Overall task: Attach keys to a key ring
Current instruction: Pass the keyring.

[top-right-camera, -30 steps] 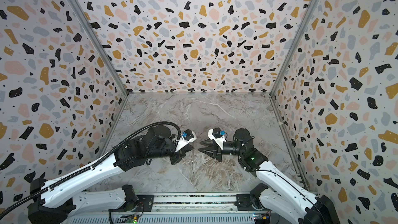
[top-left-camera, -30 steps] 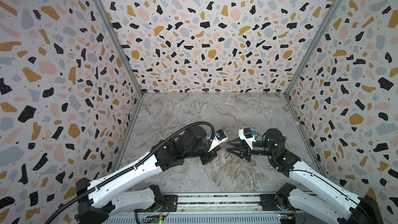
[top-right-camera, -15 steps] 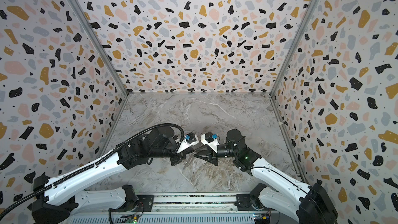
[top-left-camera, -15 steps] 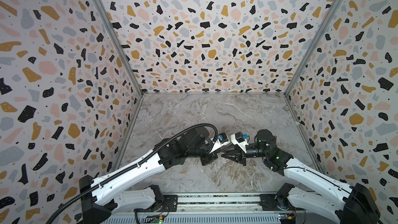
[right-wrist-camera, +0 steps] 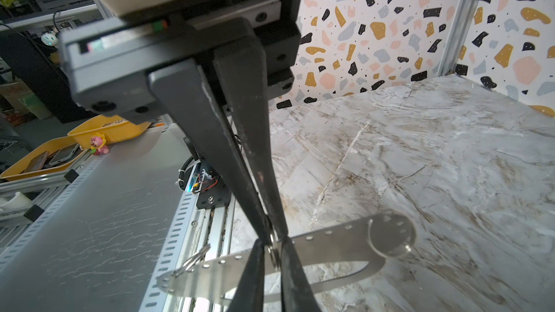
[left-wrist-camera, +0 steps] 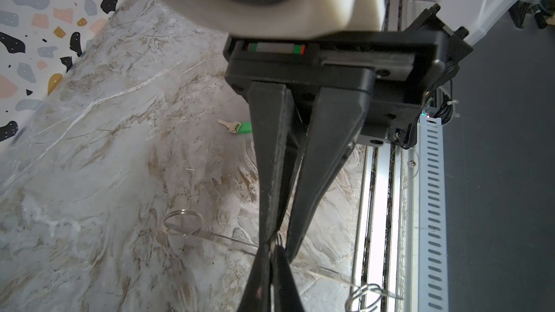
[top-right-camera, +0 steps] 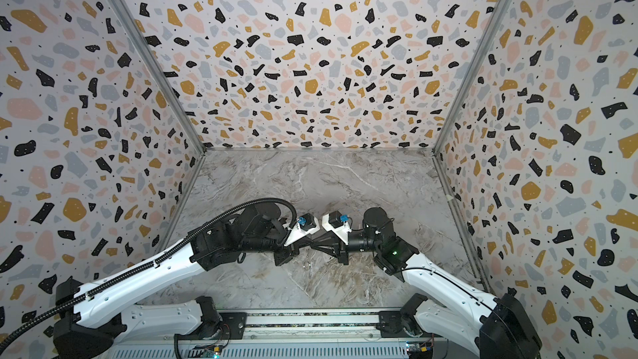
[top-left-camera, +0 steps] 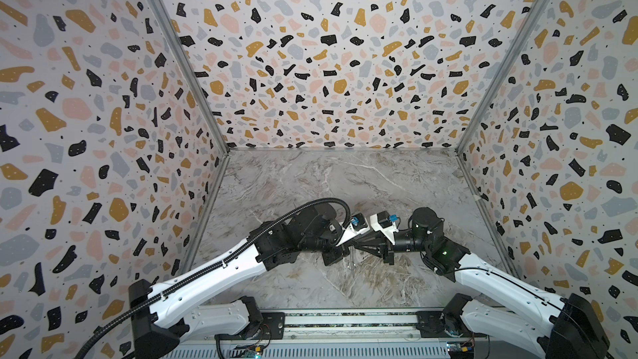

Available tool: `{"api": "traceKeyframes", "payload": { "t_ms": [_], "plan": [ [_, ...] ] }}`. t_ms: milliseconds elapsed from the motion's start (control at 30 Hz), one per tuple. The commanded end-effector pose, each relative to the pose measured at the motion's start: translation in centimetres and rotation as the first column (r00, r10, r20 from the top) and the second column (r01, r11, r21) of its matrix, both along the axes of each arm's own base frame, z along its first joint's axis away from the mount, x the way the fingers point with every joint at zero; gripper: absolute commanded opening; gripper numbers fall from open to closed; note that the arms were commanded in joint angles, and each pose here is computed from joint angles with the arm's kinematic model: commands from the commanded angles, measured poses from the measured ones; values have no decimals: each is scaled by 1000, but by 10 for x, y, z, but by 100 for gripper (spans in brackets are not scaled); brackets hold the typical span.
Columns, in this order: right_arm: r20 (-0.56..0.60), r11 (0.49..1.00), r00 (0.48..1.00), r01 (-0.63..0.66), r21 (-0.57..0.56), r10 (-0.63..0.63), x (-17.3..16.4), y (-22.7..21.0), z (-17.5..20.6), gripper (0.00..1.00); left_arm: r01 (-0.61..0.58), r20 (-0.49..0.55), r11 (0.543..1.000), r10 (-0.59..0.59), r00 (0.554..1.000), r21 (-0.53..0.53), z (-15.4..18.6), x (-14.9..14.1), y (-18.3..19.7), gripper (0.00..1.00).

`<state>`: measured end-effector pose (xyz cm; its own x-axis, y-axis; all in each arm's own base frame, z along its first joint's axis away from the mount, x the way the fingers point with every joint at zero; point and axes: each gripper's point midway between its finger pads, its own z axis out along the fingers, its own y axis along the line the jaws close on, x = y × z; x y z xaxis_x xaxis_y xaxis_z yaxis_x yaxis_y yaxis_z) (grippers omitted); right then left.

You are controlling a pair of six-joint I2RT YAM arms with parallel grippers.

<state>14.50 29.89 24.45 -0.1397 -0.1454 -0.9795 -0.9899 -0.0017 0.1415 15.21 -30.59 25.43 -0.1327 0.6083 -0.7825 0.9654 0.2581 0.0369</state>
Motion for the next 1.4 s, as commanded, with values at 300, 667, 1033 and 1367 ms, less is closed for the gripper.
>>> {"api": "traceKeyframes", "payload": {
  "t_ms": [300,667,1033,1367],
  "plan": [
    [79,997,997,-2,76,-4,-1,0,30,0,-6,45,994,11,999,-106,26,1,-5,0],
    [97,987,995,19,158,-34,4,-12,44,0,-173,128,898,243,961,-406,83,8,36,18],
    [118,965,992,-61,255,31,-7,-20,63,0,-59,113,854,137,984,-517,72,-11,24,21],
    [116,954,985,-151,258,124,-15,-17,64,0,54,139,822,31,990,-567,74,-27,15,32]
  ]
}}
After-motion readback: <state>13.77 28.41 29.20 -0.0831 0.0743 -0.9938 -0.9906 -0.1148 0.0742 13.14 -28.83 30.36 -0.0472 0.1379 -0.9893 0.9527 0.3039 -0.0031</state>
